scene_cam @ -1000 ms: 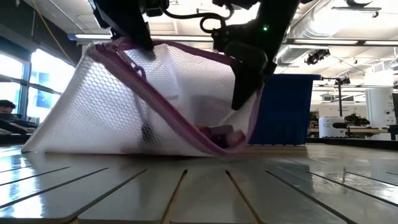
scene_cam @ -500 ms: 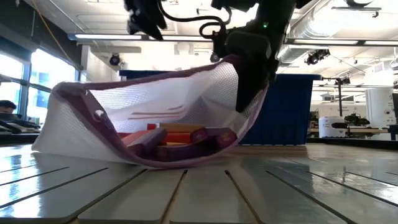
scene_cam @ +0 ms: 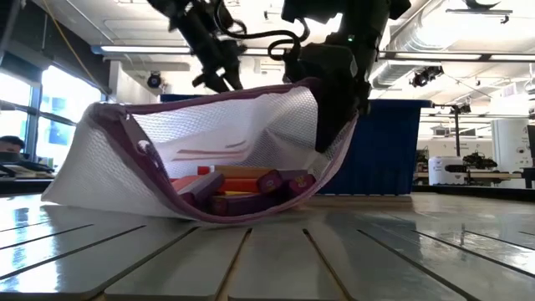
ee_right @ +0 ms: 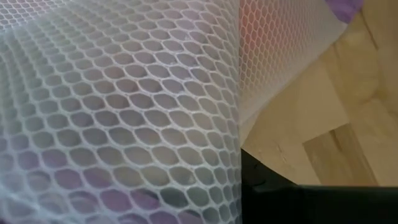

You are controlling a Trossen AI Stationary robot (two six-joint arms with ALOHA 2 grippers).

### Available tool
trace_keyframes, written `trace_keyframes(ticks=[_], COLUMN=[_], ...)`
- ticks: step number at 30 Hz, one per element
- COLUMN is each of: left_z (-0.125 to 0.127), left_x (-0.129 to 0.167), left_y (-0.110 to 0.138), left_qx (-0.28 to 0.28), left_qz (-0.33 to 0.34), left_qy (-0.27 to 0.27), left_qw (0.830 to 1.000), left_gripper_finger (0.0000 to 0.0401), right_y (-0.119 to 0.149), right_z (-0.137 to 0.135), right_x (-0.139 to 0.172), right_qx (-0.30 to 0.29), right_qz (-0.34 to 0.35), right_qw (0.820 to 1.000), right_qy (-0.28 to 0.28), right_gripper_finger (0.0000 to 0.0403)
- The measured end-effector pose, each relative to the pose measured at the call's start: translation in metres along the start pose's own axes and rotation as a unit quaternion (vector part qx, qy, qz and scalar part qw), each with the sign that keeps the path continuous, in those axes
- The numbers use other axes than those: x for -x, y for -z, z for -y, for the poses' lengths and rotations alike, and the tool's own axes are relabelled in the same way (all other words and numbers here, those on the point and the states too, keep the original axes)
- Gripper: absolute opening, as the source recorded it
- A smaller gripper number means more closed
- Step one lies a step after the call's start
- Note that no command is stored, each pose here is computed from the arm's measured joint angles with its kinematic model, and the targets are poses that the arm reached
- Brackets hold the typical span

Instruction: Sort blocks

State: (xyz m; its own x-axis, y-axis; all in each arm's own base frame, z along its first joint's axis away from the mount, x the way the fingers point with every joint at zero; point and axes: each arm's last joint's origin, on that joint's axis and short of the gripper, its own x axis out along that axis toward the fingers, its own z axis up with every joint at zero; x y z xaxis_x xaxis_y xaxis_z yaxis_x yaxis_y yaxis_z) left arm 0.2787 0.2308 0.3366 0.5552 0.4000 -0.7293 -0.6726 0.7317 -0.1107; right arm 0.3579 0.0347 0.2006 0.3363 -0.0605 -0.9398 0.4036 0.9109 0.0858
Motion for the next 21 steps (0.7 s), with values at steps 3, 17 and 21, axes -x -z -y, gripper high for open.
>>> trace_keyframes(ticks=[3, 17, 21], left_z=[-0.015, -0.031, -0.028], left_x=[-0.022, -0.107, -0.126], left_y=[-0.008, -0.002, 0.006], left_qx=[0.023, 0.230, 0.256], left_qz=[0.012, 0.019, 0.027], left_qy=[-0.020, -0.157, -0.211], left_qw=[0.999, 0.960, 0.943], left_gripper_finger=[0.0168, 0.0168, 0.0168], right_y=[0.000, -0.001, 0.000], right_z=[0.000, 0.001, 0.001], right_x=[0.000, 0.000, 0.000], right_qx=[0.001, -0.040, -0.032], right_qz=[0.001, -0.009, -0.013], right_qw=[1.000, 0.999, 0.999], right_qy=[0.000, -0.014, -0.017], right_gripper_finger=[0.0000, 0.0000, 0.0000])
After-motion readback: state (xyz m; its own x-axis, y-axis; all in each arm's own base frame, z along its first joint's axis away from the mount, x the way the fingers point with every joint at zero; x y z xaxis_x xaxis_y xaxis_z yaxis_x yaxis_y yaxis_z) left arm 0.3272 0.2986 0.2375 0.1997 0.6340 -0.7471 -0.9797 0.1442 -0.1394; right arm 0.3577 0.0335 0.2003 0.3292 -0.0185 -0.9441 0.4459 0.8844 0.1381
